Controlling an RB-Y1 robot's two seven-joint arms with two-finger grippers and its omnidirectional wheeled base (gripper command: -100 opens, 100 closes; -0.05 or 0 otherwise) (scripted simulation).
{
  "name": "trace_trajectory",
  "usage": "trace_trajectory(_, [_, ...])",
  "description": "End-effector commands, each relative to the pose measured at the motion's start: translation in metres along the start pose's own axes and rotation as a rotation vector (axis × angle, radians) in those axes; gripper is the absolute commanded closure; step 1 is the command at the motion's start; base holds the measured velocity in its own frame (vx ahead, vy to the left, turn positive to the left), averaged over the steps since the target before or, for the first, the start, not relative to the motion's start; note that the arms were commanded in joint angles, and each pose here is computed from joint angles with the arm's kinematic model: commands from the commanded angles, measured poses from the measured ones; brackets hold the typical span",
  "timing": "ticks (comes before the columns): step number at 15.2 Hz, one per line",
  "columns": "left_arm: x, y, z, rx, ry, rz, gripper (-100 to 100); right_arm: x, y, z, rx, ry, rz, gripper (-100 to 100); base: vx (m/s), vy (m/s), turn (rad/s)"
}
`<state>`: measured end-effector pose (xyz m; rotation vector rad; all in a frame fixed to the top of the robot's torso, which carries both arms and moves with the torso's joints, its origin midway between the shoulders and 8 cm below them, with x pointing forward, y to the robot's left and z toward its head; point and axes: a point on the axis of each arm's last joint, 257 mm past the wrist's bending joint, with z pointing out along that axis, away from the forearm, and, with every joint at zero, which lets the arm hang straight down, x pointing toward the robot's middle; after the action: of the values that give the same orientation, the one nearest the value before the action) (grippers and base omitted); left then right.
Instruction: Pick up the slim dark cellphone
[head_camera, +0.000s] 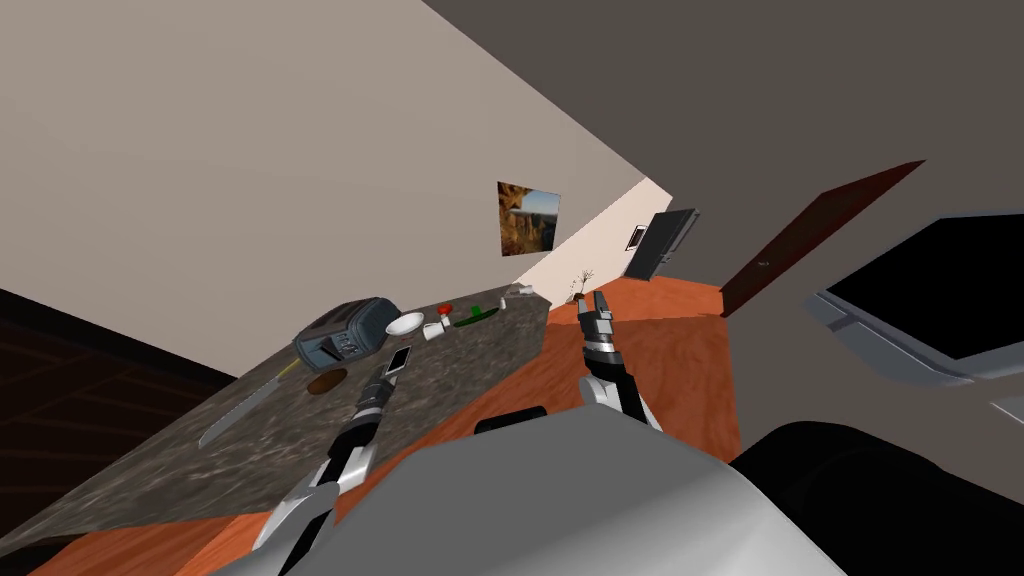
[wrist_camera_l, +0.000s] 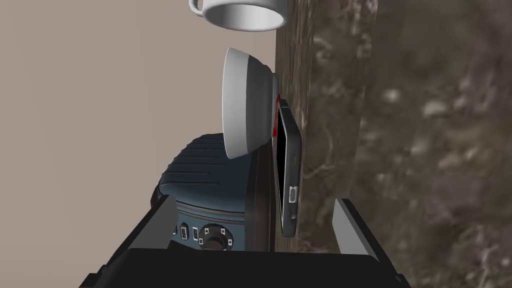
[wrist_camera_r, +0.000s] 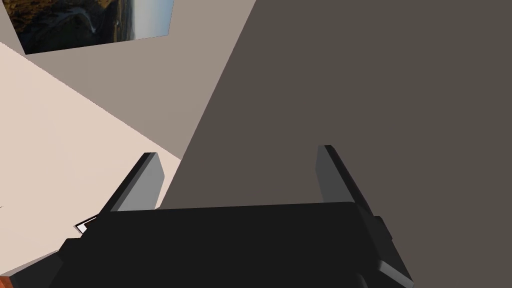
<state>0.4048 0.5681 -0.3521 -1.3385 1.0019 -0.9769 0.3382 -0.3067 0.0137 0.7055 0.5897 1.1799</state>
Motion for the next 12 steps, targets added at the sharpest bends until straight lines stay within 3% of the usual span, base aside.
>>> trace_trajectory(1, [-0.016, -0.003, -0.009, -0.006, 0.015, 0.003, -100, 0.000, 0.000, 0.000, 0.000, 0.000, 0.000, 0, 0.080, -0.100, 0.027])
trace_trajectory(3, [-0.012, -0.001, -0.006, -0.007, 0.008, -0.002, -100, 0.000, 0.000, 0.000, 0.000, 0.000, 0.000, 0, 0.076, -0.074, 0.037])
trace_trajectory(4, [-0.013, -0.002, -0.007, -0.005, 0.010, -0.006, 100, 0.000, 0.000, 0.000, 0.000, 0.000, 0.000, 0, 0.021, -0.020, 0.005])
trace_trajectory(9, [-0.016, -0.003, -0.009, -0.006, 0.015, -0.014, 100, 0.000, 0.000, 0.000, 0.000, 0.000, 0.000, 0, 0.003, -0.003, 0.000])
trace_trajectory(12, [0.012, 0.002, 0.005, 0.003, -0.009, -0.022, 100, 0.000, 0.000, 0.000, 0.000, 0.000, 0.000, 0, -0.087, 0.078, -0.064])
